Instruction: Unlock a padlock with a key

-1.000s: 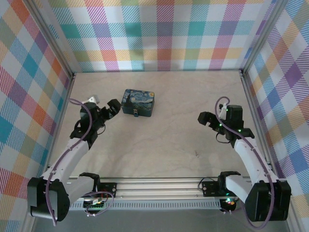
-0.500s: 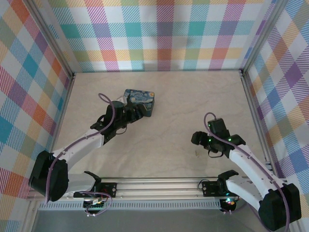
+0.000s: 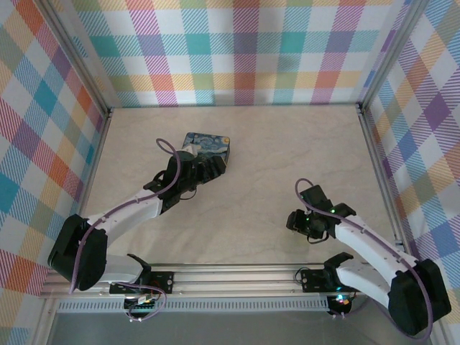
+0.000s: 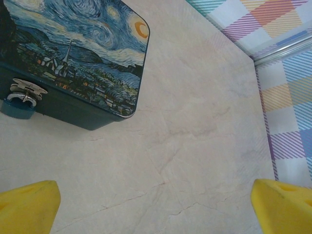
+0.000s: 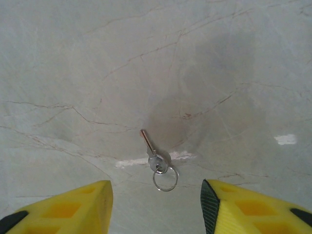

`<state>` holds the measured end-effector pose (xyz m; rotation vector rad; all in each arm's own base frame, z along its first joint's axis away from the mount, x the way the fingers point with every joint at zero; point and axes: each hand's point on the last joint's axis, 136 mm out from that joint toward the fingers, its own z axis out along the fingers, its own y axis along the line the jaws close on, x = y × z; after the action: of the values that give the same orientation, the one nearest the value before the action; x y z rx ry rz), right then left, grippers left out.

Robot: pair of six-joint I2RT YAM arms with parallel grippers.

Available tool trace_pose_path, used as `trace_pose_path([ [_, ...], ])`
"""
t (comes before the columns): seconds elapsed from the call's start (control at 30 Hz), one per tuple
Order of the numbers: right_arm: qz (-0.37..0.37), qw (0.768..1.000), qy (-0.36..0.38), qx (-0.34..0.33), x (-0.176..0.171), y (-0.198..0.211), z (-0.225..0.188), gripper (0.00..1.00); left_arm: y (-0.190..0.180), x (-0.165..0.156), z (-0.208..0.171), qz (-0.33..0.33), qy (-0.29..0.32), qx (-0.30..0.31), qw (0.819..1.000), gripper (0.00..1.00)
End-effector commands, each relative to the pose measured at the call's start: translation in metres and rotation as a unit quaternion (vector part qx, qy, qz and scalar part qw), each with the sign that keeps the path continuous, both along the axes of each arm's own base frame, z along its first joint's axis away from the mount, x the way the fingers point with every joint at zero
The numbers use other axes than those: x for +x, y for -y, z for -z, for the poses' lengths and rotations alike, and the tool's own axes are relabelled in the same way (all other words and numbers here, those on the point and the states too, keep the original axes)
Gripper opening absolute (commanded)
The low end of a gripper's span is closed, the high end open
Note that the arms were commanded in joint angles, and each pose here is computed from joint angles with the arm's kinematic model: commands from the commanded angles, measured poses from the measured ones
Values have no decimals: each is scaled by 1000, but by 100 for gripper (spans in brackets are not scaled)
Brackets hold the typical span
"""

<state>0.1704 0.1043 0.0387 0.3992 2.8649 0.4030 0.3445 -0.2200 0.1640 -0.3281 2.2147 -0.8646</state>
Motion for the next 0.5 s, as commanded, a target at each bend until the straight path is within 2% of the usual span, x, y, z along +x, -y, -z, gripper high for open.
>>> trace_pose_path([
  [0.0,-1,1000,-5,-5,1,-2,4,47,4,5,-16,-7,22,-14,1000,100],
  [0.47,-10,999,-23,-21,2,-5,17,35,0,3,-17,-10,23,-9,1000,100],
])
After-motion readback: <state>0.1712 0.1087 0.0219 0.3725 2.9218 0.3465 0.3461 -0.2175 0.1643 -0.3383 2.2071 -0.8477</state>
